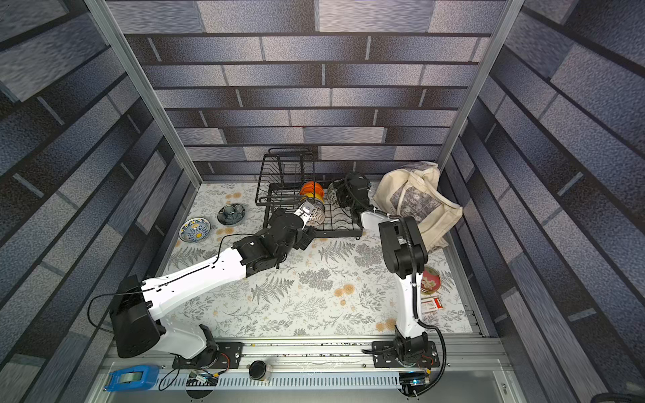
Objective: Load bowls into a dish rack
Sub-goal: Place the bowl in the dish rack, then pick up the bowl from the top-left of the table.
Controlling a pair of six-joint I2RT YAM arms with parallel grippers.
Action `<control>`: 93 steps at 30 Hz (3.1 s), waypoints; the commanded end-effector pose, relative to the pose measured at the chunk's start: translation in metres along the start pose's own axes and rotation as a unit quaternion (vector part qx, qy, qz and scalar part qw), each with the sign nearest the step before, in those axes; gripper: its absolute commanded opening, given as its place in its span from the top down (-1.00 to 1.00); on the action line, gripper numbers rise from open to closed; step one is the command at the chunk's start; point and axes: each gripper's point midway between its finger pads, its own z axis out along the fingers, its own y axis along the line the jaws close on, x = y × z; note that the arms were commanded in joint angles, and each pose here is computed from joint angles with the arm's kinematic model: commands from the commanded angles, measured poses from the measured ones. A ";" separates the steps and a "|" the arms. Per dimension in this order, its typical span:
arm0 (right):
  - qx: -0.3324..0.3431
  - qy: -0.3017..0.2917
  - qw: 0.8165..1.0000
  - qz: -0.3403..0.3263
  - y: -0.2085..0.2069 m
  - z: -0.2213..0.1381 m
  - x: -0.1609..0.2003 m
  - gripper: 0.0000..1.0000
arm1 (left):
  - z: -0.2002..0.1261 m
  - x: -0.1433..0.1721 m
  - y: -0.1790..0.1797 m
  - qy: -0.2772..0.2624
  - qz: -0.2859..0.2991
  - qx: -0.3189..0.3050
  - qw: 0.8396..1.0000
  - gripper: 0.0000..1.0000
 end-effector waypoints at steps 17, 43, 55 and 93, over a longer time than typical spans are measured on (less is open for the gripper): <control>0.036 0.019 0.982 -0.184 0.036 -0.115 0.015 -1.00 | -0.016 -0.005 0.044 -0.009 -0.036 -0.069 0.997 -0.99; -0.168 0.116 0.776 -0.597 0.056 -0.210 0.218 -1.00 | 0.068 0.189 0.220 0.305 -0.463 -0.047 0.831 -1.00; -0.164 0.155 0.763 -0.605 0.030 -0.199 0.254 -1.00 | 0.150 0.228 0.203 0.425 -0.363 -0.046 0.828 -0.76; -0.111 0.104 0.785 -0.601 0.030 -0.194 0.230 -1.00 | 0.030 0.224 0.131 0.447 -0.282 -0.063 0.846 1.00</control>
